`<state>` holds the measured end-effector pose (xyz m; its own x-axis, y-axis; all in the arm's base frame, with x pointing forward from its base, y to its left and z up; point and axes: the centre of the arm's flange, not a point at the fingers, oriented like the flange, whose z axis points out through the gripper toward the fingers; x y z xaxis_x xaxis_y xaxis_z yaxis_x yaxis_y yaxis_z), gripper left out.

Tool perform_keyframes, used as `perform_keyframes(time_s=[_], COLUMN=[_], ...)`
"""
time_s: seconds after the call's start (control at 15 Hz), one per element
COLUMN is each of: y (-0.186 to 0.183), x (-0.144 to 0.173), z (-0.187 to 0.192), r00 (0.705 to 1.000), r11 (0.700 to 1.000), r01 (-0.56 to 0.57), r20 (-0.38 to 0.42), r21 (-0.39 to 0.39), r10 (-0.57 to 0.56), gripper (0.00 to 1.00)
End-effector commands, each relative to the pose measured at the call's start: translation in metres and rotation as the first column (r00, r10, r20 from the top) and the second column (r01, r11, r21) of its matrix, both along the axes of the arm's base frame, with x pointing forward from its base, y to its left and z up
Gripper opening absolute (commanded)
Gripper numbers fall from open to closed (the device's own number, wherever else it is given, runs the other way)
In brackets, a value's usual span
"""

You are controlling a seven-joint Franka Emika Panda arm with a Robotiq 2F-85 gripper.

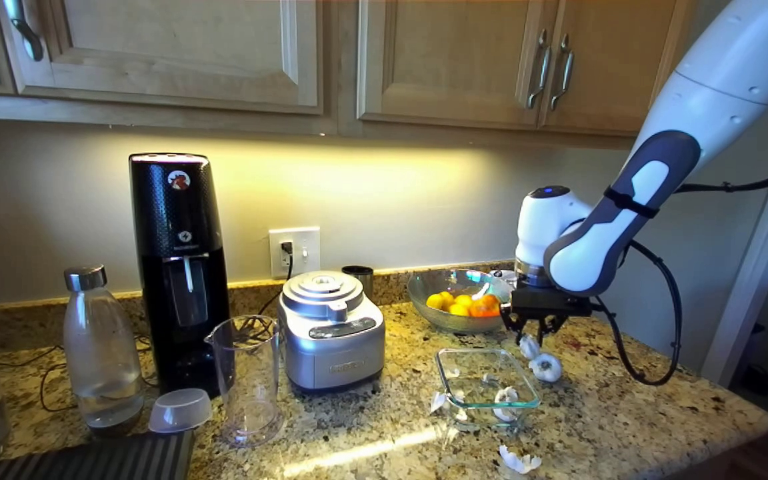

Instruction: Take out all the cloves of garlic in the bowl and put them on the table

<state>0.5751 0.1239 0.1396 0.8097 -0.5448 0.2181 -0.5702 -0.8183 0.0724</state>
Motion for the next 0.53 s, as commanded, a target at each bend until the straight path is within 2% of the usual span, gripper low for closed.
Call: perform_keyframes(time_s=[0.0, 0.27, 0.4, 0.47], y=[0.004, 0.013, 0.019, 0.023], x=[-0.012, -0.018, -0.023, -0.026], z=[0.022, 0.042, 0.053, 0.06], r00=[1.0, 0.998, 0.996, 0.994], r11=[0.999, 0.998, 0.997, 0.996], r01=[0.01, -0.025, -0.056, -0.089], r20=[0.027, 0.054, 0.063, 0.057], r21=[-0.044, -0.065, -0.051, -0.019], r10=[-0.008, 0.028, 0.059, 0.09], gripper=[0.73, 0.98, 1.0, 1.0])
